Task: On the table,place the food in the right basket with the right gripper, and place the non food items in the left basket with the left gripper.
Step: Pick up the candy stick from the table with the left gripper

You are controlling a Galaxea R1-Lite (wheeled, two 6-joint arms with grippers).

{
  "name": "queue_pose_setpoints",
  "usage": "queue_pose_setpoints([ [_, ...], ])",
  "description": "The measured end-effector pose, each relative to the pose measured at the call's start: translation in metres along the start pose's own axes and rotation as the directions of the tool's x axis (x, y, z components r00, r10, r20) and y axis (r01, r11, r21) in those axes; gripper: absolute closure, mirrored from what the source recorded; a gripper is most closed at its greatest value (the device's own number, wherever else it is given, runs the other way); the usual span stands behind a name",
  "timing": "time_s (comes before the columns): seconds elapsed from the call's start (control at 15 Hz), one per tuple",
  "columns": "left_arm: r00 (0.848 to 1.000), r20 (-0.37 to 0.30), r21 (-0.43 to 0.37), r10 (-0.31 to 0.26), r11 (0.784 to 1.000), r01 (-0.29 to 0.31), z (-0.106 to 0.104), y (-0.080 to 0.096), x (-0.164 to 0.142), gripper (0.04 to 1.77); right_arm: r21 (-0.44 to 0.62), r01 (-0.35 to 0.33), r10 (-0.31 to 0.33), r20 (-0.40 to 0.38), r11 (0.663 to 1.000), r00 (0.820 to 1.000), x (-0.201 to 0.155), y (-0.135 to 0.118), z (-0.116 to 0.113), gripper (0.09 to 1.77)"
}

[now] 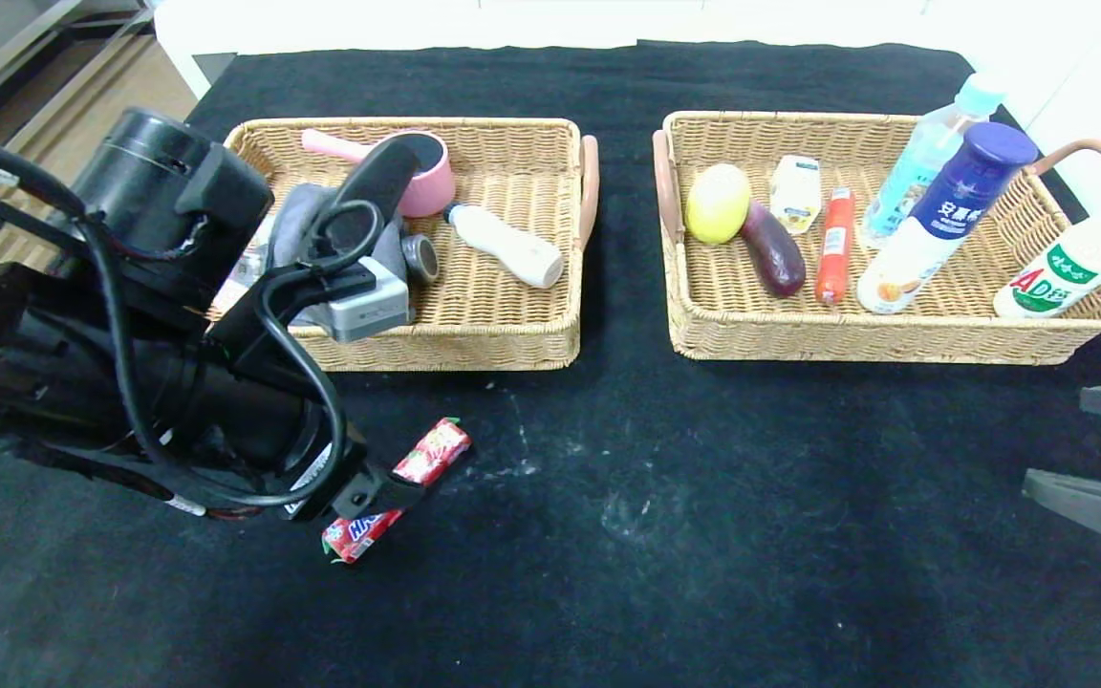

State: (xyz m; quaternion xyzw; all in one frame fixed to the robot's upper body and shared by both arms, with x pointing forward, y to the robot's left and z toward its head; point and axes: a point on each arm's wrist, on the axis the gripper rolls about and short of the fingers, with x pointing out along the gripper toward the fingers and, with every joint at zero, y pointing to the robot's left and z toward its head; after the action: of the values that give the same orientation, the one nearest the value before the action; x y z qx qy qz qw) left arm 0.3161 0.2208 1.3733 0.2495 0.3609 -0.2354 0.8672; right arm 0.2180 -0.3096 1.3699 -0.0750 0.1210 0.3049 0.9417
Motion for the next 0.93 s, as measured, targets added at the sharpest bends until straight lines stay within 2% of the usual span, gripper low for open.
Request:
queue_pose_setpoints([
  [0.2,0.998,-0.051,0.016,0.023,1.000,-0.022,0.000,-0.005,0.013,0.10,0.000,0.000,0.000,0.000,1.000,1.000,0.000,0.000,0.000,0.15],
  [0.4,0.997,-0.082,0.029,0.014,1.000,-0.012,0.001,-0.009,0.025,0.09,0.000,0.000,0.000,0.000,1.000,1.000,0.000,0.000,0.000,0.15],
  [0.6,0.993,-0.116,0.034,0.033,0.999,-0.029,0.001,-0.011,0.035,0.09,0.000,0.000,0.000,0.000,1.000,1.000,0.000,0.000,0.000,0.15],
  [0.93,0.991,-0.127,0.039,0.043,0.999,-0.038,0.003,-0.013,0.047,0.09,0.000,0.000,0.000,0.000,1.000,1.000,0.000,0.000,0.000,0.15],
])
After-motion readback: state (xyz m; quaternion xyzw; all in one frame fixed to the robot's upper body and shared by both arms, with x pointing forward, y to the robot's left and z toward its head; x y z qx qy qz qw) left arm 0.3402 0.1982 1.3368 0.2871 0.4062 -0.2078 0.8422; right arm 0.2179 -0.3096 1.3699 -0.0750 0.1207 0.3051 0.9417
